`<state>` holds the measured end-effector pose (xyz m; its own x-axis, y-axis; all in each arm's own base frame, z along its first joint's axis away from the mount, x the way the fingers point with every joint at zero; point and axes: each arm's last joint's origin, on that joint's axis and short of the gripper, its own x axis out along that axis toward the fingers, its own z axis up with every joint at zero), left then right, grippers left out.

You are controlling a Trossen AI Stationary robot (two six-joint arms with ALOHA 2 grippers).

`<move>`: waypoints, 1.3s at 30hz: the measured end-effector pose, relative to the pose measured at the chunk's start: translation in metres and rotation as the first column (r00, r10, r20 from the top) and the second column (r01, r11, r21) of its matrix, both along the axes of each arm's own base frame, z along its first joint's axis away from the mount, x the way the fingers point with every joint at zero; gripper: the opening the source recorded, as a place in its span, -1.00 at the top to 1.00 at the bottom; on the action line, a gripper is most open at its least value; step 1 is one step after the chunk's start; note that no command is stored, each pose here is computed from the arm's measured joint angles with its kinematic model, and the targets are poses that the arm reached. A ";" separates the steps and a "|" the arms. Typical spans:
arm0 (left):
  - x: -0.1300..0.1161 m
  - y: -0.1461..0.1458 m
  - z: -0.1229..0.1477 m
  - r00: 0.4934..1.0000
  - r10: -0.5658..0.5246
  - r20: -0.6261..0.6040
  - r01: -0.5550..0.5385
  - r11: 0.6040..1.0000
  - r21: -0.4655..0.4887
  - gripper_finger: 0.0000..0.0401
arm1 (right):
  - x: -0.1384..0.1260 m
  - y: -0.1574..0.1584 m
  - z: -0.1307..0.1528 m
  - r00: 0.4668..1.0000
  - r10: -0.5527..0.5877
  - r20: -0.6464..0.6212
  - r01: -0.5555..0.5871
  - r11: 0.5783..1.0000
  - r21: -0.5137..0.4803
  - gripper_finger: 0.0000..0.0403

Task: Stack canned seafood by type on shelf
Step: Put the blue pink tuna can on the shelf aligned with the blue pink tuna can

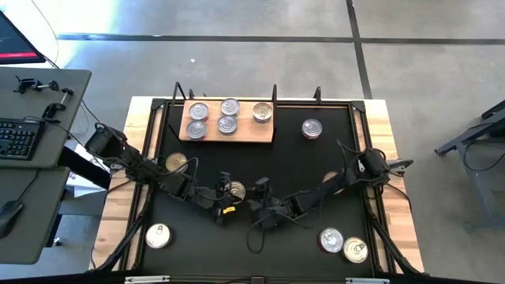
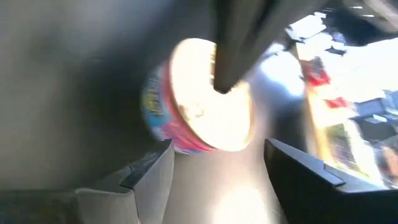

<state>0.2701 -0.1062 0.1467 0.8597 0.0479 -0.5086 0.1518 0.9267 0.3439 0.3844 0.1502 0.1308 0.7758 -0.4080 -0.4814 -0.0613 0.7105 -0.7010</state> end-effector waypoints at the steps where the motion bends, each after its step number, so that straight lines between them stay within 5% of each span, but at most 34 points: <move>1: 0.000 -0.001 0.000 1.000 -0.004 0.000 0.004 1.000 0.000 1.00 | -0.002 0.003 0.001 1.000 -0.025 0.016 0.026 1.000 -0.018 -0.19; 9: -0.011 -0.012 -0.008 0.990 -0.083 -0.111 0.086 0.996 0.023 0.72 | -0.011 0.021 0.002 0.984 -0.132 0.122 0.123 0.989 0.078 -0.19; 18: -0.014 -0.008 -0.026 0.980 0.004 -0.200 0.032 0.984 0.176 0.33 | -0.009 0.021 0.000 0.989 -0.106 0.105 0.083 0.977 0.198 -0.19; 22: -0.014 -0.007 -0.026 0.980 0.024 -0.198 0.007 0.988 0.156 0.43 | -0.007 0.021 -0.001 0.997 -0.033 0.066 0.014 0.964 0.265 -0.19; 28: -0.012 -0.005 -0.025 0.981 0.026 -0.192 -0.001 0.991 0.133 0.92 | -0.004 0.017 -0.002 0.999 0.021 0.040 -0.032 0.948 0.317 -0.19; 31: -0.011 -0.002 -0.024 0.982 0.030 -0.188 -0.005 0.991 0.130 0.95 | -0.002 0.014 -0.002 0.999 0.034 0.034 -0.043 0.941 0.336 -0.19; 39: -0.008 0.010 -0.027 0.998 -0.026 -0.055 0.024 0.999 -0.033 1.00 | -0.002 0.013 0.003 0.997 0.077 0.026 -0.080 0.980 0.181 -0.29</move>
<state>0.2618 -0.0967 0.1200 0.8308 0.0092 -0.5565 0.1933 0.9329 0.3040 0.3825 0.1627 0.1335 0.8116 -0.2523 -0.5269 -0.1100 0.8198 -0.5620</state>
